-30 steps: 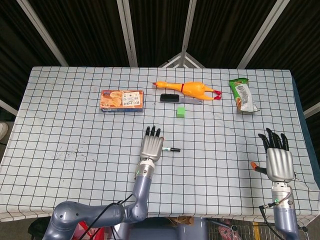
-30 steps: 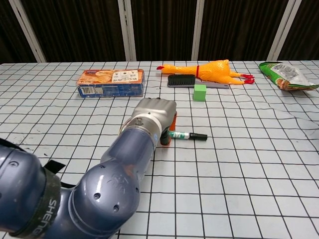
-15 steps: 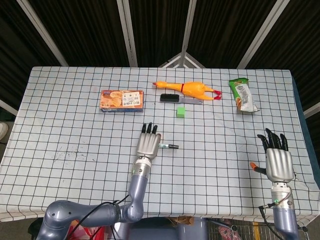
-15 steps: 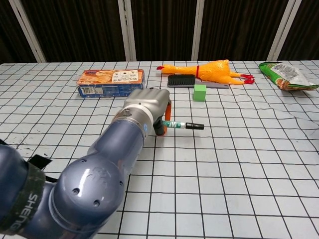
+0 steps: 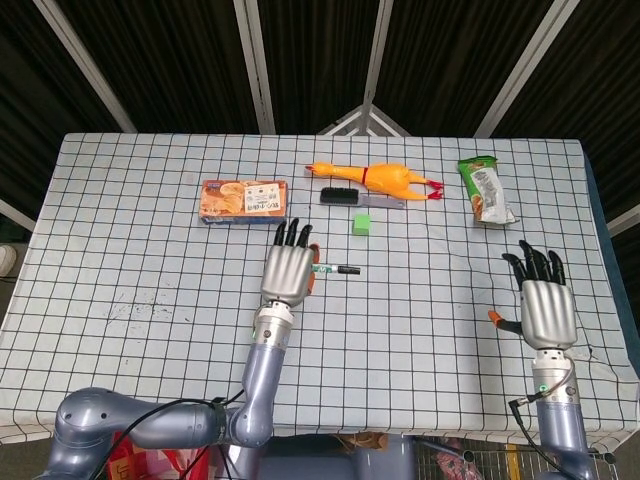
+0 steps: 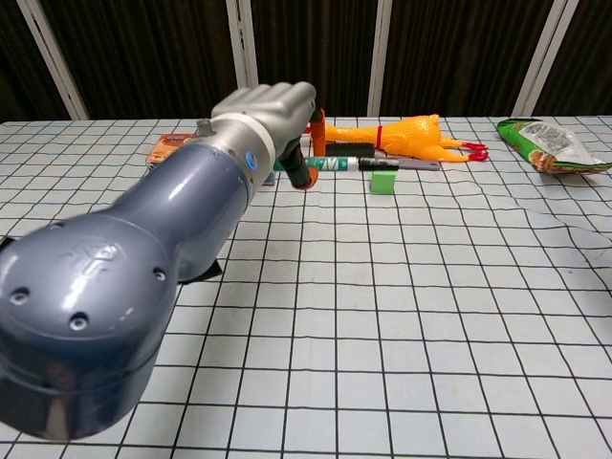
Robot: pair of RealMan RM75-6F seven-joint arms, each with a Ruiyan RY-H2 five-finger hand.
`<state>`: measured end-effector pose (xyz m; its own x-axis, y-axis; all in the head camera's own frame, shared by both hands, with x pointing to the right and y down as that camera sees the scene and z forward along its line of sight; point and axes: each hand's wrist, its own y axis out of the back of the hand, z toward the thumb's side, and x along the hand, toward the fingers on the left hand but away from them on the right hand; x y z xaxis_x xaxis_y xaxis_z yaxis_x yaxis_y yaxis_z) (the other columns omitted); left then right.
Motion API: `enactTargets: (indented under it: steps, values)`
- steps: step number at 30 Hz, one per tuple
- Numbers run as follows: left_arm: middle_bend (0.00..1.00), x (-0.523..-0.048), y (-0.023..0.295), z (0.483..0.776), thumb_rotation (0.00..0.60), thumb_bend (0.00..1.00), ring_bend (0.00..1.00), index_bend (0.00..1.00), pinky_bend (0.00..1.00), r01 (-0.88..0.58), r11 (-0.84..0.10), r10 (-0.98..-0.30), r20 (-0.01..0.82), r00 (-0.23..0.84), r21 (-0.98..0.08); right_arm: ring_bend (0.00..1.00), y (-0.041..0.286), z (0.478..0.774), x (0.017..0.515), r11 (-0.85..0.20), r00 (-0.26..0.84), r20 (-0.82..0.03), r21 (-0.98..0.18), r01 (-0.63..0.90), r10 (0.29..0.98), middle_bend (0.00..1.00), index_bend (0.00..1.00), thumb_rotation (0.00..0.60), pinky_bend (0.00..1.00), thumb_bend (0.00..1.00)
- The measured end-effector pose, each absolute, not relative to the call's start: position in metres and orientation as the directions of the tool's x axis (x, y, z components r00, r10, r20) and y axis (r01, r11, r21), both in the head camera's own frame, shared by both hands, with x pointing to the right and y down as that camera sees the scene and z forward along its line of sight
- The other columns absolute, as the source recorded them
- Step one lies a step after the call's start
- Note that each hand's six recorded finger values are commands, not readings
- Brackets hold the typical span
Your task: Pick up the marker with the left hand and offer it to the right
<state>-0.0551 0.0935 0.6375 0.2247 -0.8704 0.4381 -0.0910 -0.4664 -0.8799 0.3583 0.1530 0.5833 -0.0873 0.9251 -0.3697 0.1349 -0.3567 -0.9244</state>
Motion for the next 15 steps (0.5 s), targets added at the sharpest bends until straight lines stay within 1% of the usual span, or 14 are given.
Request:
enactTargets:
  steps: [6,11,15]
  values:
    - [0.13,-0.048,0.088,0.611,0.600,0.57,0.00,0.54,0.00,-0.095,-0.440,-0.880,0.407,0.243,-0.893,0.11,0.137,0.571,0.325,-0.370,-0.041,-0.383,-0.912,0.175,0.923,0.08,0.26,0.600,0.04,0.12]
    - [0.13,-0.040,0.088,0.602,0.600,0.57,0.00,0.54,0.00,-0.093,-0.436,-0.880,0.402,0.252,-0.895,0.11,0.121,0.561,0.299,-0.375,-0.010,-0.383,-0.907,0.190,0.924,0.08,0.31,0.600,0.04,0.12]
    - [0.13,-0.034,0.089,0.598,0.600,0.57,0.00,0.54,0.00,-0.096,-0.432,-0.881,0.398,0.257,-0.897,0.11,0.113,0.556,0.280,-0.375,0.016,-0.378,-0.911,0.170,0.926,0.08,0.32,0.600,0.04,0.13]
